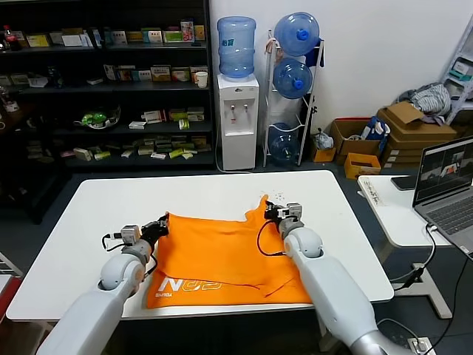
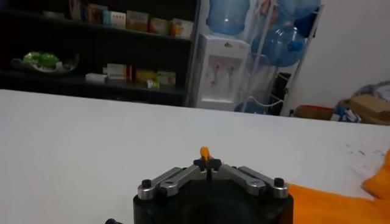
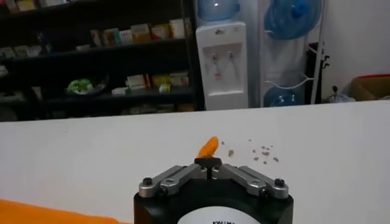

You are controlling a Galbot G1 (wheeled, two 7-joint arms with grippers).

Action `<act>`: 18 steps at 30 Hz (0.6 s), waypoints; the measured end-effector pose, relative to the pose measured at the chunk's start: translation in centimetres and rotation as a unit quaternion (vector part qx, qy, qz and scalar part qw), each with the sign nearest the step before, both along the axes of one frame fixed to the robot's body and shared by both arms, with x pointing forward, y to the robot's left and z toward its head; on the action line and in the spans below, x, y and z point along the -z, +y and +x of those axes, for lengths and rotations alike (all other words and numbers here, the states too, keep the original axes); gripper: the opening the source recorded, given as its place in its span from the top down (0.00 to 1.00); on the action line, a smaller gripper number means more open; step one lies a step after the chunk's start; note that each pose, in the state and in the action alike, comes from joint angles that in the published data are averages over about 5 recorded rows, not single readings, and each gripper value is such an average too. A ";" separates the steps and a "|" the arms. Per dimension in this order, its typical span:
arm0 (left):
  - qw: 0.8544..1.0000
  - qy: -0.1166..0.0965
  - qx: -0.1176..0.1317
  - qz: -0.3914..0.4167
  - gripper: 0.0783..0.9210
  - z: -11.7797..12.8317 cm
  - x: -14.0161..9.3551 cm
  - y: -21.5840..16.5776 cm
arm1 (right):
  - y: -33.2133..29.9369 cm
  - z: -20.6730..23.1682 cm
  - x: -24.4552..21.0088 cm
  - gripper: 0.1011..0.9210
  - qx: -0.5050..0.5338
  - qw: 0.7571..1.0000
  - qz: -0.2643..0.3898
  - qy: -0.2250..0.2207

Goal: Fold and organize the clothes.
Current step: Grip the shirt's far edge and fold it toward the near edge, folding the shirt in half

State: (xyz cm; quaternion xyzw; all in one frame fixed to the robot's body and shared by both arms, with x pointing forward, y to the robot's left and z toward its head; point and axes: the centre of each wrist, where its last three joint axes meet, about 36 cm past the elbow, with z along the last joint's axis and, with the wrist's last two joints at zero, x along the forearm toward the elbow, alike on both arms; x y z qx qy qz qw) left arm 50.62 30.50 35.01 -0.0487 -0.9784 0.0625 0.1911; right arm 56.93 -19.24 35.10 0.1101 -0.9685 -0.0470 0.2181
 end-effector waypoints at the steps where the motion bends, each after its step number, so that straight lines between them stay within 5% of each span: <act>1: 1.000 -0.001 0.002 0.001 0.98 -0.6 -0.1 0.1 | -0.4 -0.8 -0.1 0.97 0.001 1.000 0.000 0.001; 18: 0.999 -0.011 0.036 0.012 0.98 -10.0 -0.9 -0.2 | -4.6 -15.3 -3.0 0.97 -0.005 0.999 -0.023 0.026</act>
